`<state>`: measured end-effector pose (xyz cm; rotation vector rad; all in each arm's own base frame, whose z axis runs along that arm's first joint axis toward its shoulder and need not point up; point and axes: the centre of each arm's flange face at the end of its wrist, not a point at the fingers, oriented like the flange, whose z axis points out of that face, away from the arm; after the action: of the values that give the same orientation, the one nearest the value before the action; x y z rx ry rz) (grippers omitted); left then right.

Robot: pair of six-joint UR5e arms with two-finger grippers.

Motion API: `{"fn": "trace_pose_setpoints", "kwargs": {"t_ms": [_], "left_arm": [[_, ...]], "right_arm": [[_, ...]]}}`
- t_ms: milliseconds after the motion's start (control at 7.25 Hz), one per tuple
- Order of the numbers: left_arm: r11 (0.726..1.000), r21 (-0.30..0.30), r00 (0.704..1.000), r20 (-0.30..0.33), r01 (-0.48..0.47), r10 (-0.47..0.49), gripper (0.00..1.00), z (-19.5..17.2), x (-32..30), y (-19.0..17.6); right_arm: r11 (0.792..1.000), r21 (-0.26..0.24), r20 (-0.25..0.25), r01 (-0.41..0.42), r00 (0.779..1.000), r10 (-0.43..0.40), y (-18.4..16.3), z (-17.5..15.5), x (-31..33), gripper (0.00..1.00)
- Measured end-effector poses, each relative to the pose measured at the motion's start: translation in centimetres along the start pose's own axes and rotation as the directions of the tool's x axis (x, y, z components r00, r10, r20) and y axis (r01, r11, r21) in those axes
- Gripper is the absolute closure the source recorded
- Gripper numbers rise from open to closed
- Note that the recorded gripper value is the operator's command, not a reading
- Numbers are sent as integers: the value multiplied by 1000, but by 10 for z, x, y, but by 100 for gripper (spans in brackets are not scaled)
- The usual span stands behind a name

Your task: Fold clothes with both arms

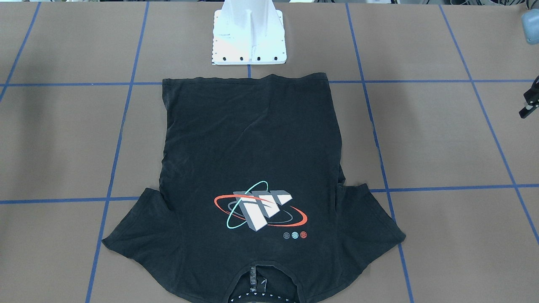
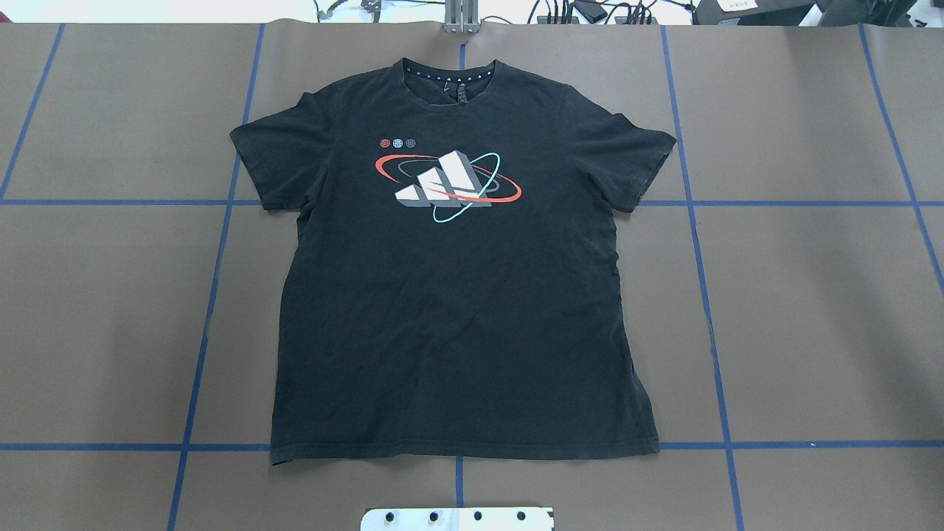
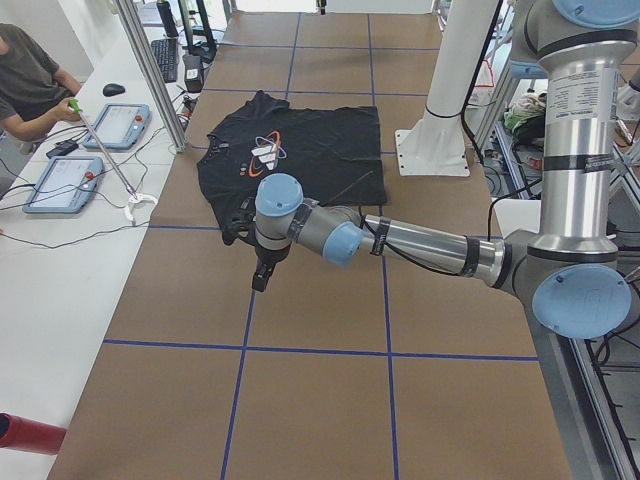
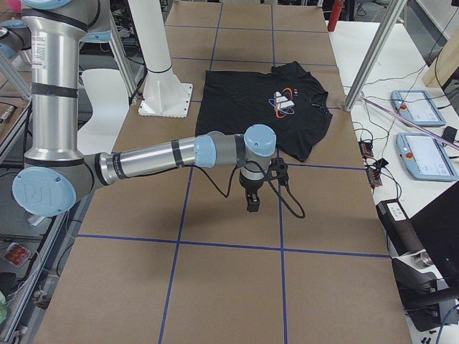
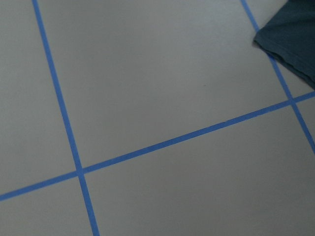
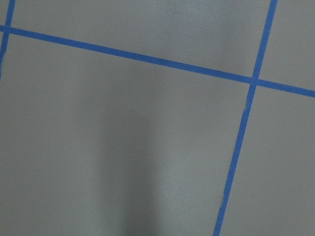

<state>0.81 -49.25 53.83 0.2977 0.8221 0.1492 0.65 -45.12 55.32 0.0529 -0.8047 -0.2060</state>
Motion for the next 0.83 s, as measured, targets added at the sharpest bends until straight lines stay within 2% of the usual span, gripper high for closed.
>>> {"fn": "trace_pose_setpoints", "kwargs": {"t_ms": [414,828], "left_arm": [[1000,25,1000,12,-10,10,0,-18,16,9],[999,32,1000,14,-15,14,0,-23,18,15]], "right_arm": [[1000,-6,-8,-26,1000,26,13,2,11,0],[999,-17,-10,-35,999,35,11,11,21,0]]}}
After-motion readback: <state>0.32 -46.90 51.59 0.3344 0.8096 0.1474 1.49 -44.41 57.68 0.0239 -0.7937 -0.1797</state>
